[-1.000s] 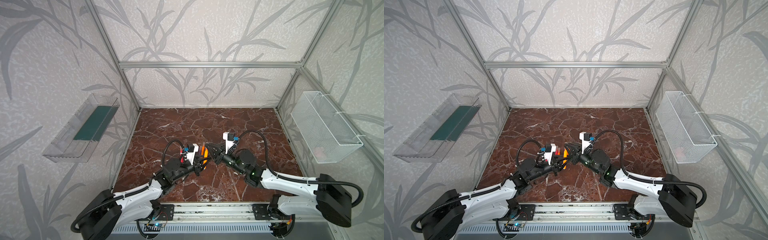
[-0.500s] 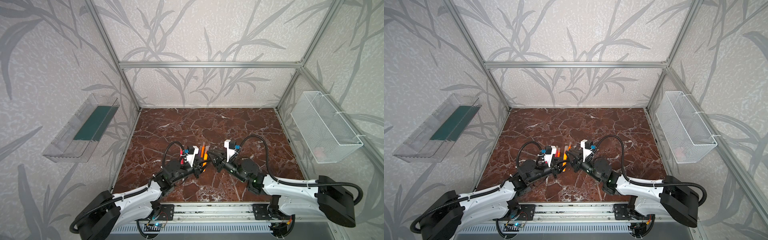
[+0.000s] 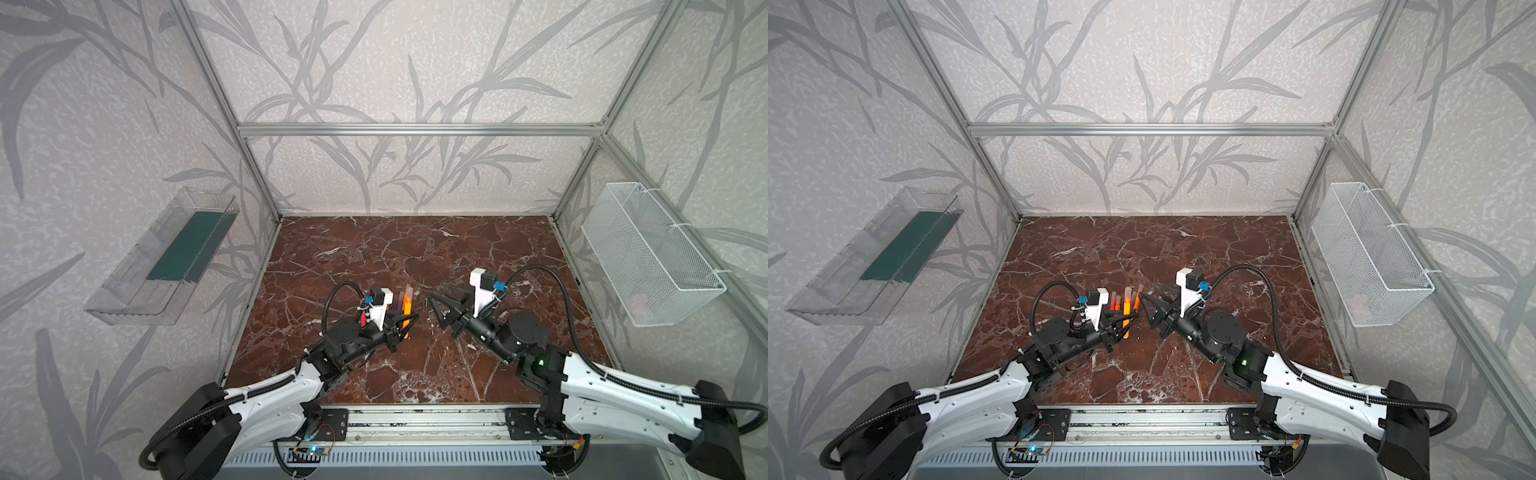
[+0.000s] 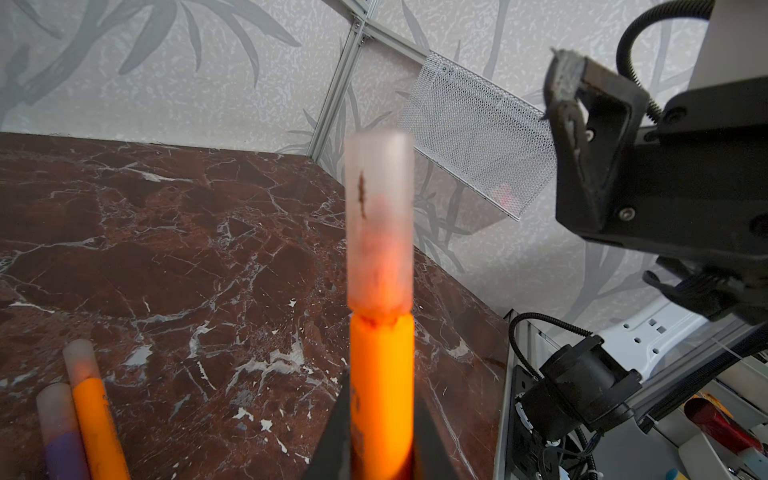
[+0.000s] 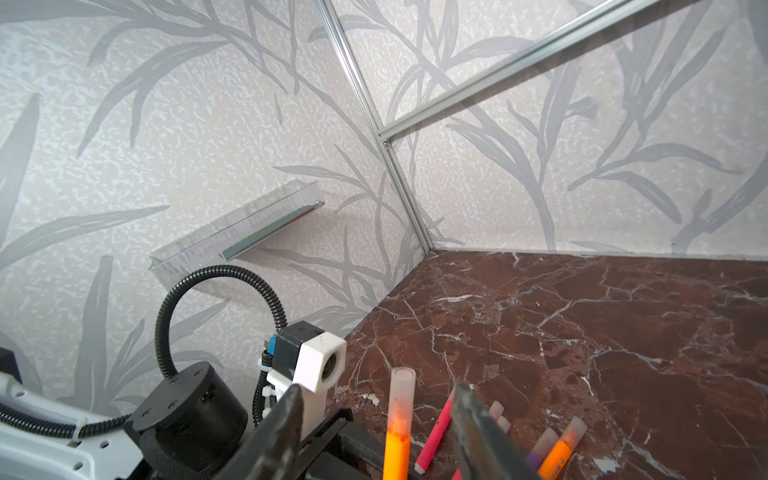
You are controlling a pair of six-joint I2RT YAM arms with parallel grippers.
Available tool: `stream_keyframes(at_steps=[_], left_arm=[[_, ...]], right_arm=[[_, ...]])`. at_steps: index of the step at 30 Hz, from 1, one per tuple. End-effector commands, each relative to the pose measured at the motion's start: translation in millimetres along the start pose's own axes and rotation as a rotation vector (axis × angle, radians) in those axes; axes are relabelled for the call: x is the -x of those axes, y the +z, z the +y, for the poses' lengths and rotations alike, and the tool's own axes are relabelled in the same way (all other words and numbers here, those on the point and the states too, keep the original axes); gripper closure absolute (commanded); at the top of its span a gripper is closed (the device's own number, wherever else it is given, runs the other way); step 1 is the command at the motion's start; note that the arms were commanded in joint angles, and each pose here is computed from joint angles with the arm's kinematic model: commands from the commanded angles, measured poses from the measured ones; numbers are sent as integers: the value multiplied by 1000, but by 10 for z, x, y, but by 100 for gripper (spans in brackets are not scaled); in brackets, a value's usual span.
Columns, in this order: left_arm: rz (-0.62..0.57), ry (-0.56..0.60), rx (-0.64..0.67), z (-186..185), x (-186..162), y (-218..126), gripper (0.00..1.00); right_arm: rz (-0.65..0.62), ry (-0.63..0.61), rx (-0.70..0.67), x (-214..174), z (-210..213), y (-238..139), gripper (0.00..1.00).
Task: Insert the pens into the pen caps
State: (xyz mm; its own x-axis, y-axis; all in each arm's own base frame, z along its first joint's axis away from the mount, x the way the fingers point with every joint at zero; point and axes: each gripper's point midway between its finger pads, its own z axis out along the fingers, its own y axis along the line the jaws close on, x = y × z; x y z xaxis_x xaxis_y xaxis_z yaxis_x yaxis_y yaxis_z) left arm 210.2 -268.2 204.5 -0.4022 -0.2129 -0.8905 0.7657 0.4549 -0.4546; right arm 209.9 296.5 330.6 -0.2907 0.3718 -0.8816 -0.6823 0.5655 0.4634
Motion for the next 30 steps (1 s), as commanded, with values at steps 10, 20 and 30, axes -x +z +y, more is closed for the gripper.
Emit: stream_keyframes(at_steps=[10, 20, 30], left_arm=[[-22, 56, -42, -98, 138, 81, 100], [-5, 63, -12, -32, 101, 115, 100], [9, 61, 2, 7, 71, 160, 100]], right_arm=[[230, 1, -159, -522, -180, 506, 47], [248, 14, -118, -527, -53, 670, 55], [281, 31, -83, -588, 15, 779, 60]])
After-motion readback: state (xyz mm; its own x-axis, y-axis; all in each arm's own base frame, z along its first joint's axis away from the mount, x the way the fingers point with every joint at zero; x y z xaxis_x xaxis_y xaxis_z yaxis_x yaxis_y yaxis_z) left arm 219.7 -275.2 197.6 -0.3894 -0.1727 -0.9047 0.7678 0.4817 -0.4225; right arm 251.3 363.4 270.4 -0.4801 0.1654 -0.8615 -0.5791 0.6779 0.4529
